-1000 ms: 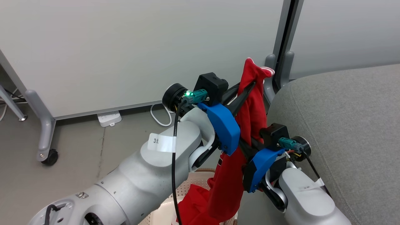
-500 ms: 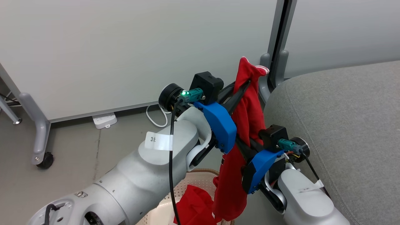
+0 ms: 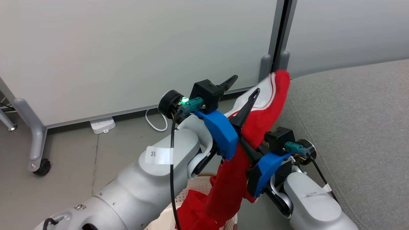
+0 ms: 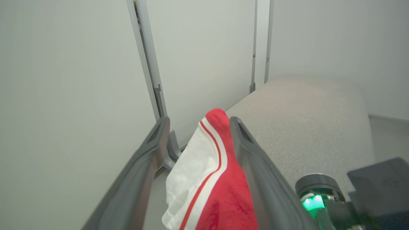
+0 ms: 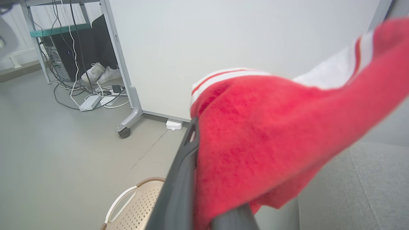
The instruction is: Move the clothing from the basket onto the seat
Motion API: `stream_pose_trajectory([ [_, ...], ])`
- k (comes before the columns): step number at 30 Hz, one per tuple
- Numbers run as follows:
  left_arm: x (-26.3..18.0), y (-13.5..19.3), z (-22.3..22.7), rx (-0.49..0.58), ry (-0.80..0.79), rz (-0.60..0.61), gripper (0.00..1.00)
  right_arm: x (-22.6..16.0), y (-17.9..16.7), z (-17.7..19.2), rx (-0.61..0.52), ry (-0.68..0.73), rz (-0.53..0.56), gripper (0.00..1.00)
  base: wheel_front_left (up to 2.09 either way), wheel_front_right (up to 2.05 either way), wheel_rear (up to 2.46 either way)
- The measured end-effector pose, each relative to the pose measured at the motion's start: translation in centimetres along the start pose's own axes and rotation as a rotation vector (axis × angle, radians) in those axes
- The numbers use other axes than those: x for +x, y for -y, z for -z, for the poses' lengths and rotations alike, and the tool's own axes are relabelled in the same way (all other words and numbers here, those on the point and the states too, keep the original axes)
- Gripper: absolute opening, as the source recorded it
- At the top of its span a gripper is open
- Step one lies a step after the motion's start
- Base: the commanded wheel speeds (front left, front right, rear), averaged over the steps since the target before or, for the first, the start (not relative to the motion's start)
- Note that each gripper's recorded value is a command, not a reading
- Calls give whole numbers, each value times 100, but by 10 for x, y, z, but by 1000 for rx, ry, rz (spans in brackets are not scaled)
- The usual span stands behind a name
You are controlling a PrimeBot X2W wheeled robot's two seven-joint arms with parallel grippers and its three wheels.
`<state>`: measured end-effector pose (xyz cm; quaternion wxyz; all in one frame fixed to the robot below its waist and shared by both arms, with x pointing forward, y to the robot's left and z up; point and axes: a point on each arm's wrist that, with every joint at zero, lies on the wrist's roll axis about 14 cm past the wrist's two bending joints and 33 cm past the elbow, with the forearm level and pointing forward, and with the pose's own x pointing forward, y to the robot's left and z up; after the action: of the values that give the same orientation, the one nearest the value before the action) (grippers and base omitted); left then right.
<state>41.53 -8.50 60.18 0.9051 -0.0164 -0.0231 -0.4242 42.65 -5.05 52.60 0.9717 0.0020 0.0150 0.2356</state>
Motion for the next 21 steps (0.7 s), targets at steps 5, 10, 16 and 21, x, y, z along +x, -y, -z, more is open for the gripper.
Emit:
stream_pose_trajectory([
  [5,-17,-17,9,-38,42,-72,100,0,9,-2,12,14,26,0,0,0,0],
  [10,-50,-39,41,-69,31,-181,100,1,18,-4,15,27,51,0,0,0,0],
  [16,-93,-57,77,-88,-3,-293,100,3,27,-6,37,46,75,0,0,0,0],
  [21,-120,-67,100,-107,-33,-360,100,6,30,-5,47,52,81,0,0,0,0],
])
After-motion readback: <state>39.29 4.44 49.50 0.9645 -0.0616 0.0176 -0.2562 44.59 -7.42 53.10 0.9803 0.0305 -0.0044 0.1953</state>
